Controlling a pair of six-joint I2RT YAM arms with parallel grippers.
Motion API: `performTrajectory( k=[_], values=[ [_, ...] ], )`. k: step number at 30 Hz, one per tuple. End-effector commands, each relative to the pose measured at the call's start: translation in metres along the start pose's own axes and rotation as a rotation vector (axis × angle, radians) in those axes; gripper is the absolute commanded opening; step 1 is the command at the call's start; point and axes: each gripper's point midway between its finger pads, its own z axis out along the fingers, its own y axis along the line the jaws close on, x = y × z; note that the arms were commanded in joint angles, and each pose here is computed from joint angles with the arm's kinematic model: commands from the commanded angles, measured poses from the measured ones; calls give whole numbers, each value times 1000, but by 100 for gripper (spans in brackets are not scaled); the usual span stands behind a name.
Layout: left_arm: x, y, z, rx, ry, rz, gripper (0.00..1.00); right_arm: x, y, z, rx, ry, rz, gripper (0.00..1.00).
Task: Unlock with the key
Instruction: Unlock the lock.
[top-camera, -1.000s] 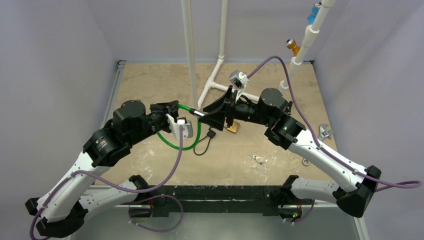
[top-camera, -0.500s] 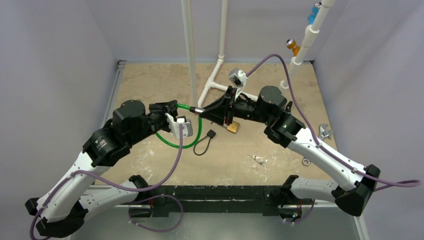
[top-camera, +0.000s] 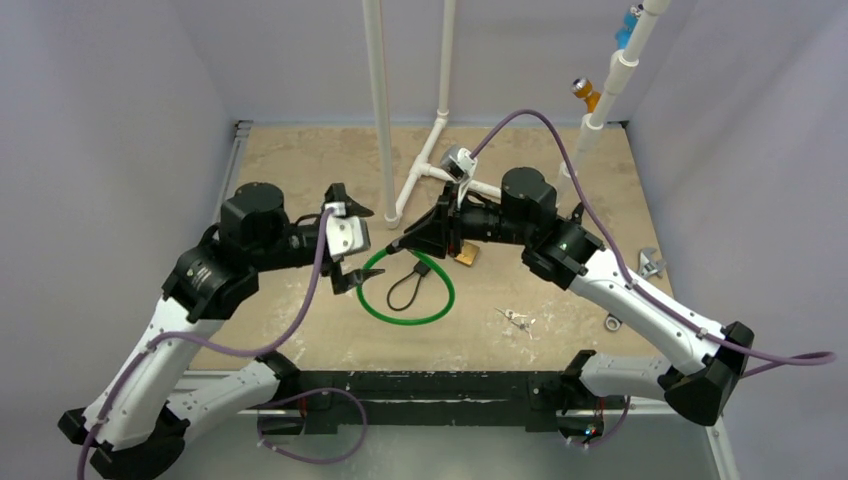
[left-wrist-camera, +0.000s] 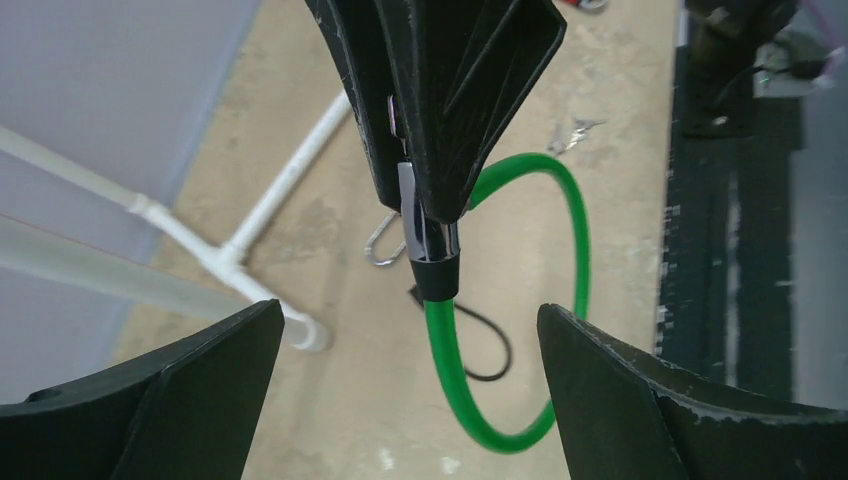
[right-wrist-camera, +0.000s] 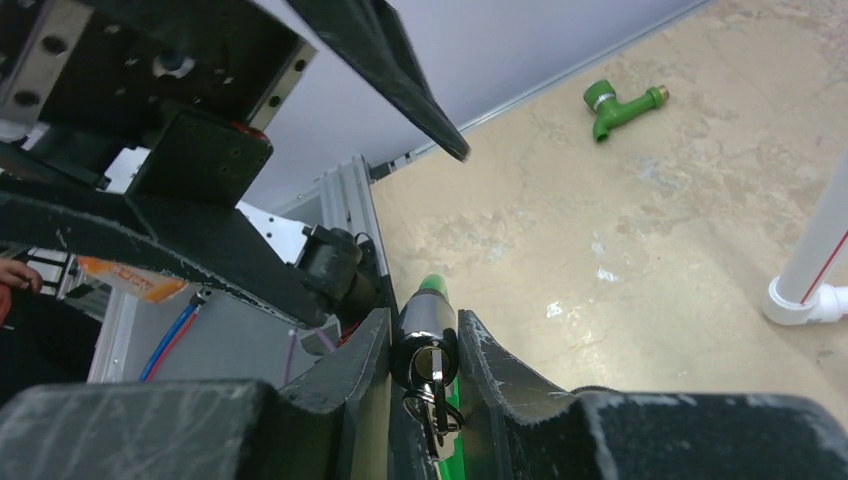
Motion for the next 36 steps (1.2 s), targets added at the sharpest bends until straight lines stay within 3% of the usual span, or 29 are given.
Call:
performTrajectory(
  k=[1,5,10,13,15,16,17,18,19,23,26,28,33,36],
  values=[
    [-9,-37,8,296,-61,-368,100,-33,25,-11,-62,-58,-82,0],
    [10,-42,26,360,-64,-469,100,-29,28,-11,-77,-25,-87,0],
    [-4,-42,37,460,-137,-506,100,-34,30,-10,-71,-32,-96,0],
    [-10,-34,43,459,-162,-507,89,-35,31,-9,-81,-44,-97,0],
    [-16,-28,46,454,-177,-513,74,-34,30,-6,-82,-45,-93,0],
    [-16,-26,47,444,-175,-516,61,-34,29,-5,-81,-46,-93,0],
    [-15,-26,46,436,-171,-507,43,-33,28,-4,-79,-45,-91,0],
    [-10,-26,44,411,-151,-496,10,-33,27,-4,-77,-46,-91,0],
    [-6,-25,44,386,-132,-490,0,-33,27,-5,-73,-49,-92,0],
    [4,-24,39,331,-94,-445,0,-32,27,-4,-78,-47,-91,0],
    [-2,-20,32,310,-102,-398,0,-34,29,-6,-85,-46,-91,36],
    [-3,-22,27,313,-89,-367,0,-39,24,-11,-38,-57,-113,50],
    [7,-31,14,331,-34,-272,0,-65,26,-34,28,-117,-190,53],
    [5,-28,10,309,-33,-228,0,-64,30,-36,14,-109,-195,36]
  ],
)
